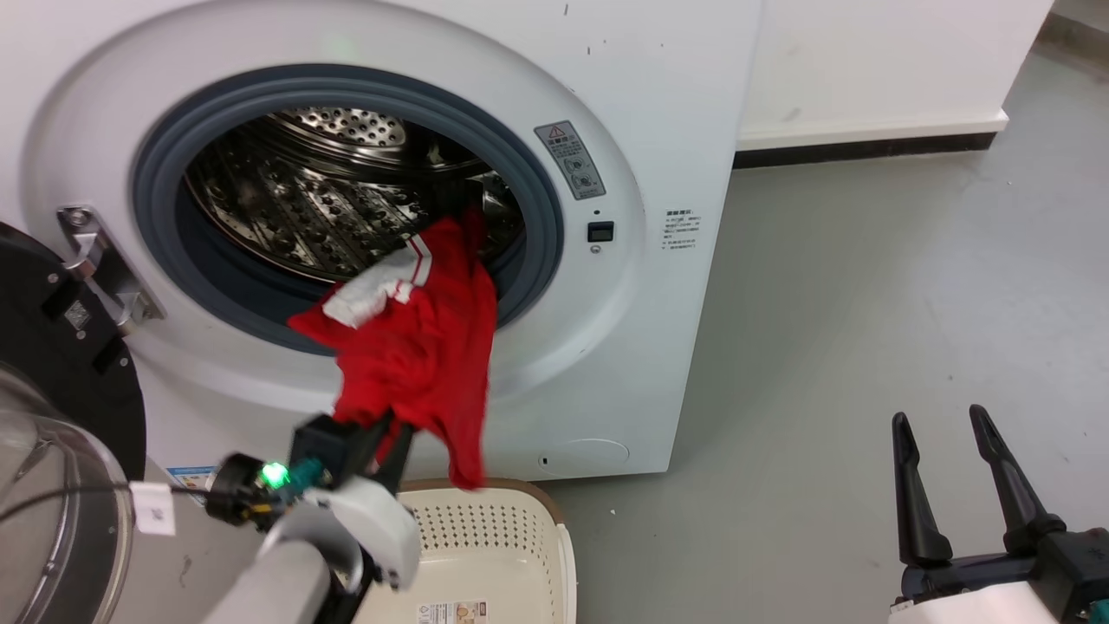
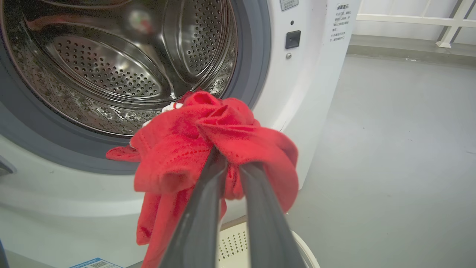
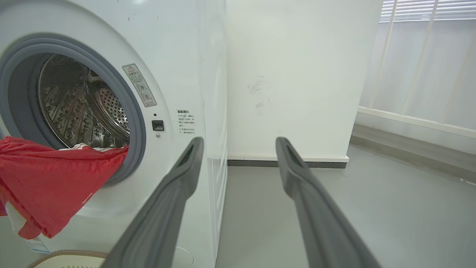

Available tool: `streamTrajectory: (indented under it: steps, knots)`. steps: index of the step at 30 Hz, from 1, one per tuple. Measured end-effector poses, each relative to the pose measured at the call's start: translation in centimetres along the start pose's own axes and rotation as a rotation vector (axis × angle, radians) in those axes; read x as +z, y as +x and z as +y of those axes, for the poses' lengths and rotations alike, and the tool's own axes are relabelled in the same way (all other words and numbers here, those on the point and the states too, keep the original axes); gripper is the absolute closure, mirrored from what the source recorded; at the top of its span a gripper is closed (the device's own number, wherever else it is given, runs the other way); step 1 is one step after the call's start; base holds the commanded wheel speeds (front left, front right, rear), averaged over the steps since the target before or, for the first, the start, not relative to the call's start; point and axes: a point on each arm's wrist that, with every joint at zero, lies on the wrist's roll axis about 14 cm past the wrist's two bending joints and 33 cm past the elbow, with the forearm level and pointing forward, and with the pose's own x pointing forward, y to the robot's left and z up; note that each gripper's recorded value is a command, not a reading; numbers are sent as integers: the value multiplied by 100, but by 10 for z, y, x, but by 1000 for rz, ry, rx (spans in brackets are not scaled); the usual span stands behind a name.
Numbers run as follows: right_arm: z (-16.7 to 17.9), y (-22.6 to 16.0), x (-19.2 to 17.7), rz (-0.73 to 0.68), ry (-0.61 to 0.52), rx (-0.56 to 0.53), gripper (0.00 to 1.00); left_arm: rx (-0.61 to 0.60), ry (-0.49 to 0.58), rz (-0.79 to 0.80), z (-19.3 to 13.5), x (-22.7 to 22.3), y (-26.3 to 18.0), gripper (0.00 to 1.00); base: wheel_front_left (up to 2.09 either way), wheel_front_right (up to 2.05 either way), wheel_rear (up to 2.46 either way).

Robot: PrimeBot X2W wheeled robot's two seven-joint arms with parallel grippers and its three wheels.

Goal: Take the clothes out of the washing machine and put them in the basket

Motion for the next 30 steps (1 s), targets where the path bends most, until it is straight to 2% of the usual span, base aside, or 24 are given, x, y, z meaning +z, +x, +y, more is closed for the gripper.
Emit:
streamTrajectory:
  steps: [13,22,30]
  knots:
    - [8,-2,2,-6,8,23,0,-69,-99,154,-51,-61,-46,100,0,0,0]
    - [0,-3,-10,35,1,-3,0,-33,-201,309,-58,-112,-53,100,0,0,0]
    - [-8,21,-22,59,-16,-22,0,-27,-258,484,-60,-167,-49,100,0,0,0]
